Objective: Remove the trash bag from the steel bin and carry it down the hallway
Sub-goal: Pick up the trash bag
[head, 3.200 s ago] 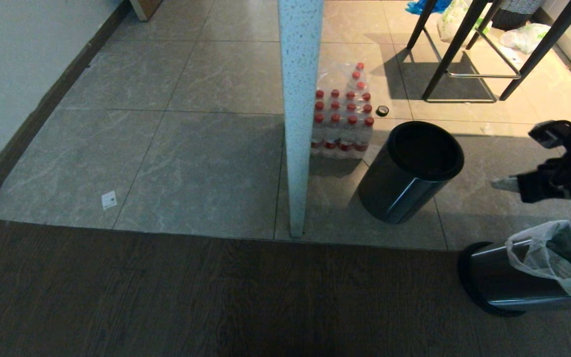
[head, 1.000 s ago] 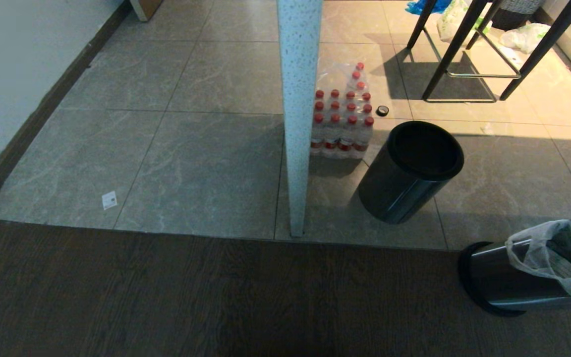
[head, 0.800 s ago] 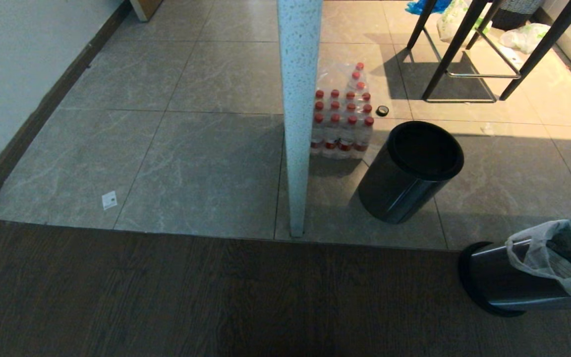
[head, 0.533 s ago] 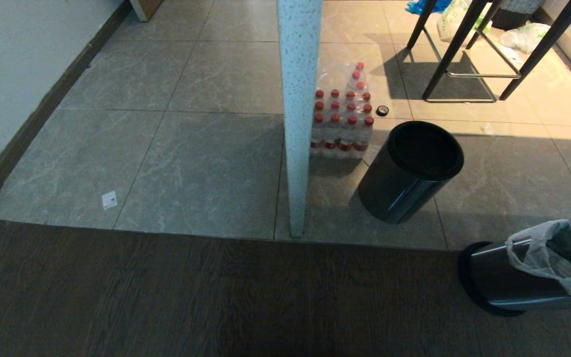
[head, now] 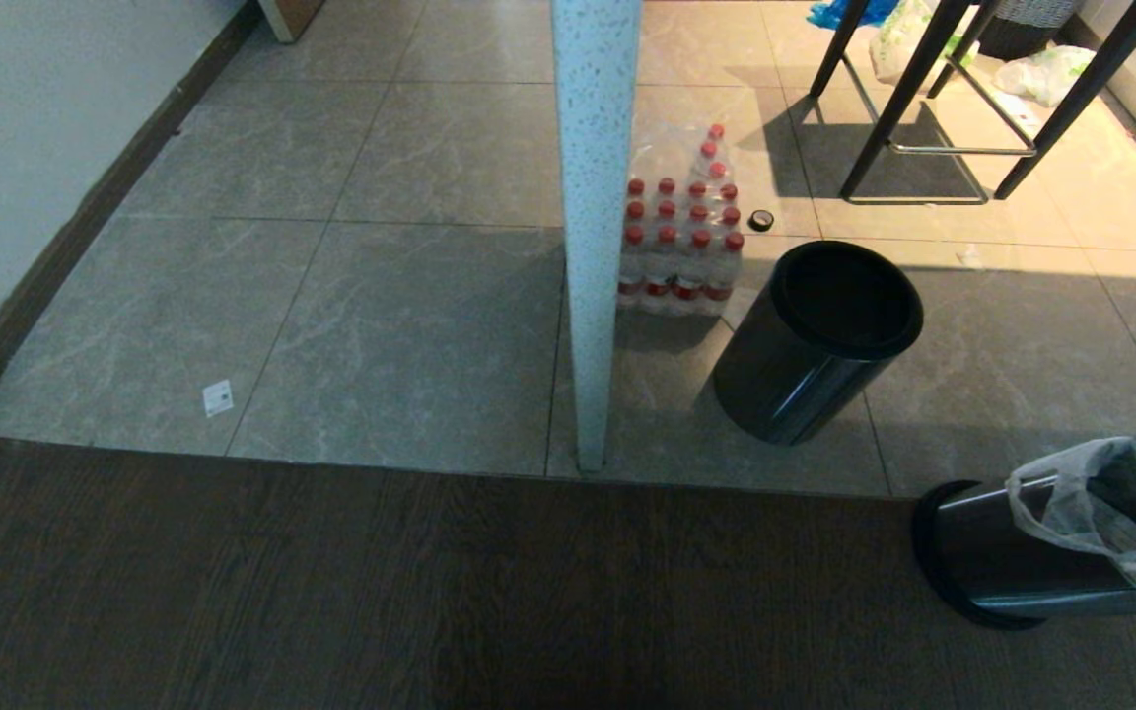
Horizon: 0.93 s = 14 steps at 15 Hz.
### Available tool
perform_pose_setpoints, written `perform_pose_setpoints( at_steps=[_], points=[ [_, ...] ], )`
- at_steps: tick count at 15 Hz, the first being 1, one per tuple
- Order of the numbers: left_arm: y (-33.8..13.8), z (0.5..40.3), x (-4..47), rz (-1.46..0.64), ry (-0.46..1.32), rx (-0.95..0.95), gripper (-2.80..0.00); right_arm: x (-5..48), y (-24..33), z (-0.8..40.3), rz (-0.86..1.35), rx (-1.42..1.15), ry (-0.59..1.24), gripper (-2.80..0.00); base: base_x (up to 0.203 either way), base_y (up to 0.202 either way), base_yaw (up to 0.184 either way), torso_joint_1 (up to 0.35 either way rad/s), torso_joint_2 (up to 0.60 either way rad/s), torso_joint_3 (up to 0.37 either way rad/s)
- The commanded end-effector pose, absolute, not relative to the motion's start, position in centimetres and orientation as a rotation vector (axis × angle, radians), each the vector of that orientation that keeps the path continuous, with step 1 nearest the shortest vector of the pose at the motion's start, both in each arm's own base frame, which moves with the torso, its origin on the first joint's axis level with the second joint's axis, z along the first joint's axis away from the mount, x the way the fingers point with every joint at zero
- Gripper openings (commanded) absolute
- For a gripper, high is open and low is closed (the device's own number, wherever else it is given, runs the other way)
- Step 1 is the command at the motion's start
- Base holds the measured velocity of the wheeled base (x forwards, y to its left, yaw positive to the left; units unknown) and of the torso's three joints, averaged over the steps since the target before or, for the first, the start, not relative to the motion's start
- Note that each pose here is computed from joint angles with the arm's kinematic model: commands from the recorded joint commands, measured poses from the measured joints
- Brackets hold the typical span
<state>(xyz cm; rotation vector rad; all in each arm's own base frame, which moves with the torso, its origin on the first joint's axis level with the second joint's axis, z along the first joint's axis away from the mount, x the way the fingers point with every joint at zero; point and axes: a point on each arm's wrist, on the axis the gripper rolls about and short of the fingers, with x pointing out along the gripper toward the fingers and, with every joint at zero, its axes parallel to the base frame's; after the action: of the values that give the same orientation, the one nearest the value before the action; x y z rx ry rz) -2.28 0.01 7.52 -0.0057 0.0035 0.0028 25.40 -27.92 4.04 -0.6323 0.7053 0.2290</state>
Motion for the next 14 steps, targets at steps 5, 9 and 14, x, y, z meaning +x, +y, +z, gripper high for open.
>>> perform_pose_setpoints(
  at_steps=[5,9,14],
  points=[
    [0.0,7.5,-2.3,0.003,0.003,-0.006,-2.8,26.2,-28.3,2.5,0.252,-0.618,0.714,0.0,0.0,0.0,0.0,0.0,0.0,0.0],
    [0.0,7.5,-2.3,0.003,0.003,-0.006,-2.8,27.1,-28.3,1.8,0.266,-0.618,0.711,0.0,0.0,0.0,0.0,0.0,0.0,0.0],
    [0.0,7.5,-2.3,0.003,0.003,-0.006,-2.8,27.8,-27.9,1.2,0.276,-0.623,0.735,-2.8,0.0,0.0,0.0,0.0,0.0,0.0]
  ],
)
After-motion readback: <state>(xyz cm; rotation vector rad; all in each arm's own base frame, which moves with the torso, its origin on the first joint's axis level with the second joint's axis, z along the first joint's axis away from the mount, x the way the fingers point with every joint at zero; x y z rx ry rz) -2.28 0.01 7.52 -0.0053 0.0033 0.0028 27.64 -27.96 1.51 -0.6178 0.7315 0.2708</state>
